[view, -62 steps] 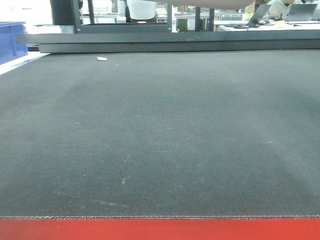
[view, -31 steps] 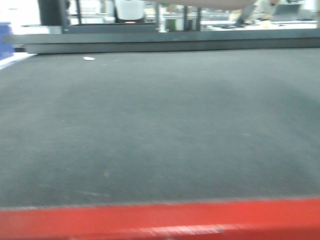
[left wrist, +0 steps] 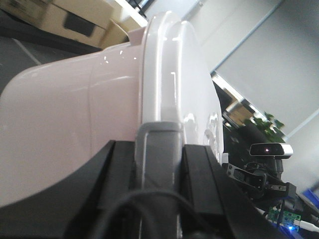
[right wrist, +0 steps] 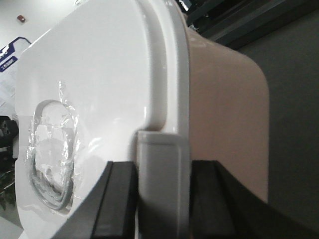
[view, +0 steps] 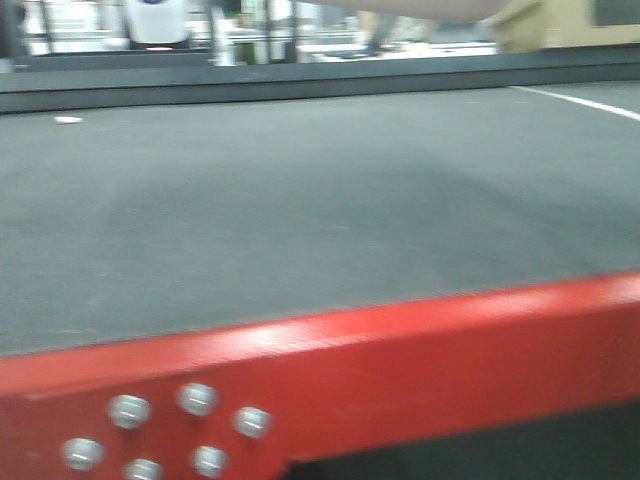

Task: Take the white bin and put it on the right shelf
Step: 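Hold the pink bin raised while the base drives away from the table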

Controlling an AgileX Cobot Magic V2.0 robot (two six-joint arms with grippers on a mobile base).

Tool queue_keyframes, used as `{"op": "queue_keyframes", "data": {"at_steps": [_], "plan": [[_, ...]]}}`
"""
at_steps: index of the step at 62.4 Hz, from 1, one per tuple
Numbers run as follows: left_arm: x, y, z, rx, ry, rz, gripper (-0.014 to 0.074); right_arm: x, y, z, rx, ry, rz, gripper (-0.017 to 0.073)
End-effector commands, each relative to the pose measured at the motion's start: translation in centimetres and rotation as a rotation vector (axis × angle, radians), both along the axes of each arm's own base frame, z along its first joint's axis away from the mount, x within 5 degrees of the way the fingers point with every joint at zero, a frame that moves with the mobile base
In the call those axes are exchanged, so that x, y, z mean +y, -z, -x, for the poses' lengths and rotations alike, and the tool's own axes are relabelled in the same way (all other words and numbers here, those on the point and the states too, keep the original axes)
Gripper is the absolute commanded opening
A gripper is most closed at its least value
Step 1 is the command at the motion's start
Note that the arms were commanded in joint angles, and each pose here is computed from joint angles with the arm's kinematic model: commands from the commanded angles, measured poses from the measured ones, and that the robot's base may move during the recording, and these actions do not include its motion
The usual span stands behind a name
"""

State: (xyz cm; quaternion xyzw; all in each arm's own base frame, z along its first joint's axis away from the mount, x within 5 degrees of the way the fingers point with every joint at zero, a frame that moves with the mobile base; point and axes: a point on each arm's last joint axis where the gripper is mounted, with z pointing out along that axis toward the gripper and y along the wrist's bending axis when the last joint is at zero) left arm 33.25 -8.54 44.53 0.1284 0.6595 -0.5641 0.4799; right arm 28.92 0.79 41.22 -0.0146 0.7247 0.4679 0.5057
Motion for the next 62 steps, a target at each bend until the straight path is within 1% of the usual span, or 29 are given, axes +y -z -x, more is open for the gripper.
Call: {"op": "queue_keyframes", "data": {"at_steps": [1, 62], "plan": [[-2.57, -2.97, 4.86, -0.127, 0.330, 0.033, -0.0126, 2.24, -3.29, 2.54, -0.127, -0.190, -0.094, 0.0052], [-2.57, -2.99, 4.86, -0.127, 0.331, 0.035, -0.0125, 2.22, -3.29, 2.52, -0.127, -0.187, -0.094, 0.0052]]}}
